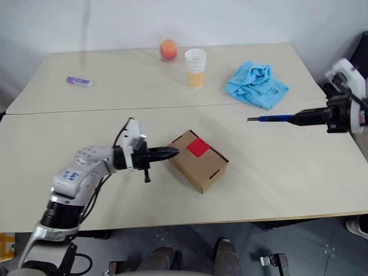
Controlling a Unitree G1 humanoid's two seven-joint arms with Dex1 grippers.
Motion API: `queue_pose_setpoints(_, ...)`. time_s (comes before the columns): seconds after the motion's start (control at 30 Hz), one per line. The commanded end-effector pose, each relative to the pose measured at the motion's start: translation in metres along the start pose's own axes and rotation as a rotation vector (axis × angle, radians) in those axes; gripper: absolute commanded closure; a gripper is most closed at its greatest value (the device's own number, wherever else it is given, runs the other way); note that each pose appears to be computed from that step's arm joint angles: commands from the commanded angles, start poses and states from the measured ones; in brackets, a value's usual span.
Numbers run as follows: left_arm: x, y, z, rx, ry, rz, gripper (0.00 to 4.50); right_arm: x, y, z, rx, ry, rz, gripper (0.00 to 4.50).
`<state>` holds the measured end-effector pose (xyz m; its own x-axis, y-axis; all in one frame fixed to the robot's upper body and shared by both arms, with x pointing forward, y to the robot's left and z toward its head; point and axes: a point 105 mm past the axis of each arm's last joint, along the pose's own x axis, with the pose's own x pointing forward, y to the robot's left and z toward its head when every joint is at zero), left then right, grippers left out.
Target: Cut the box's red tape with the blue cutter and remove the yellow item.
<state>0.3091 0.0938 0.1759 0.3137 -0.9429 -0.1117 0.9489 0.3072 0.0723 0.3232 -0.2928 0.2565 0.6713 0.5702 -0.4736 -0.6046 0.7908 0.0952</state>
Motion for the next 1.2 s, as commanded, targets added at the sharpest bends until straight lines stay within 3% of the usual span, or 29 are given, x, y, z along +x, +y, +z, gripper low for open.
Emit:
queue_pose_setpoints(0.03, -0.019, -0.004, 0.009, 0.001, -0.016, -0.034, 4.5, -0.006, -0.031, -0.013, -0.021, -0.115, -0.143, 4.34)
queue_pose_setpoints(0.17, -0.041, -0.013, -0.002, -0.07, 0.067, -0.08, 4.5, 0.005, -0.041, -0.041, -0.031, -0.171, -0.157, 4.34)
queue_pose_setpoints(0.27, -0.06, -0.011, -0.019, -0.119, 0.145, -0.025, 4.5, 0.017, -0.057, -0.061, -0.098, -0.212, -0.276, 4.34)
queue_pose_setpoints(0.4, -0.075, -0.017, -0.042, -0.16, 0.201, 0.04, 4.5, 0.015, -0.055, -0.087, -0.198, -0.21, -0.291, 3.1)
queue_pose_setpoints(0.5, -0.073, -0.016, -0.044, -0.149, 0.174, 0.087, 4.5, 0.001, -0.054, -0.064, -0.303, -0.292, -0.35, 2.11)
queue_pose_setpoints(0.6, -0.066, -0.015, -0.048, -0.143, 0.162, 0.131, 4.5, -0.002, -0.034, -0.039, -0.384, -0.376, -0.278, 2.11)
queue_pose_setpoints(0.7, -0.051, -0.017, -0.053, -0.156, 0.144, 0.152, 4.5, 0.026, -0.001, -0.028, -0.423, -0.381, -0.136, 2.11)
queue_pose_setpoints(0.93, -0.022, -0.017, -0.061, -0.161, 0.147, 0.201, 4.5, 0.104, 0.045, -0.039, -0.624, -0.359, -0.083, 4.36)
queue_pose_setpoints(1.07, -0.006, -0.013, -0.062, -0.135, 0.144, 0.241, 4.5, 0.147, 0.063, -0.053, -0.635, -0.34, -0.037, 4.48)
queue_pose_setpoints(1.2, 0.005, -0.008, -0.061, -0.122, 0.152, 0.25, 4.5, 0.165, 0.083, -0.066, -0.584, -0.291, 0.065, 4.48)
